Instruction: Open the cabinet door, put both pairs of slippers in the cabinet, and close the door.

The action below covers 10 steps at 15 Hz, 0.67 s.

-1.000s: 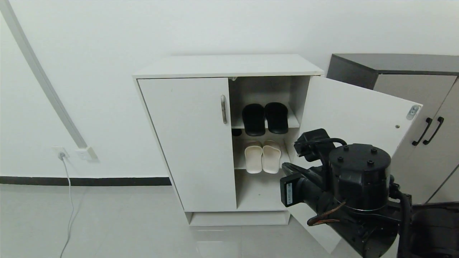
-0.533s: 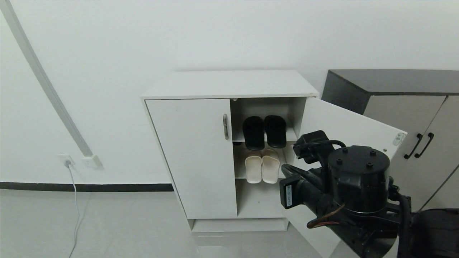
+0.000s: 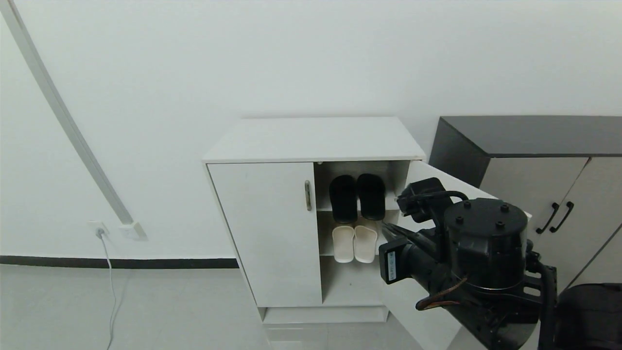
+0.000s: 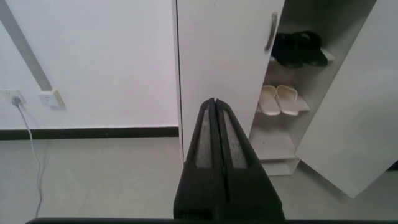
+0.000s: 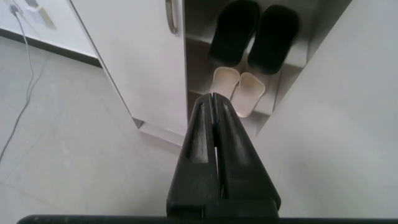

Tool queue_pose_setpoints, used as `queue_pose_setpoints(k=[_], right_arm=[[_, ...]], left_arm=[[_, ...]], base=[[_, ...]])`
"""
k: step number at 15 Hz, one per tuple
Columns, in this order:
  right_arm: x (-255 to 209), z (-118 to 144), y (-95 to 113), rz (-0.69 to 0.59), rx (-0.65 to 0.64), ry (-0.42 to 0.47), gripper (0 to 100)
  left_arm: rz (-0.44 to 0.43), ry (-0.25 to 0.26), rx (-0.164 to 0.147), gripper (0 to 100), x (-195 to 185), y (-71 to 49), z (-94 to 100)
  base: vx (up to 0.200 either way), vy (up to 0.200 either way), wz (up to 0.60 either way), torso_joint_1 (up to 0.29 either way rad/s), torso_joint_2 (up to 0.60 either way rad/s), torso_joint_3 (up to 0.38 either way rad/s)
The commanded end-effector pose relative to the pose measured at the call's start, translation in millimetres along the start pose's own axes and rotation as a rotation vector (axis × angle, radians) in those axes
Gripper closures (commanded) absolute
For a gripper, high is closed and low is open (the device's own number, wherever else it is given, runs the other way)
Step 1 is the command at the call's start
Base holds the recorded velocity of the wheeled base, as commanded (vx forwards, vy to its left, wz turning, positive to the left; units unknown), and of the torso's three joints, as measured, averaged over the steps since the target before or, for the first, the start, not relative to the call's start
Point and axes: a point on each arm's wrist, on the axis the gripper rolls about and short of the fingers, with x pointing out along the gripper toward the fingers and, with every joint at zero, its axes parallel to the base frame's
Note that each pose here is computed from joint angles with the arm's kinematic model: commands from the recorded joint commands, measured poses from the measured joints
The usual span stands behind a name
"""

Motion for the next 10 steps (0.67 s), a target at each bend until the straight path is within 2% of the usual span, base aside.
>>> queue_pose_setpoints(k=[1, 10], right_arm=[[0.3, -0.4, 0.3, 0.000, -0.001, 0.001, 100], [2.0, -4.5, 0.3, -0.001, -0.007, 0.014, 100]], left_arm=[[0.001, 0.000, 0.000, 100, 0.0, 0.0, 0.0], [0.001, 0.000, -0.002, 100, 0.0, 0.0, 0.0]], base=[[0.000, 0.000, 0.00, 0.227, -0.54, -0.315], [0.000, 0.000, 0.00, 0.244, -0.57, -0.321]])
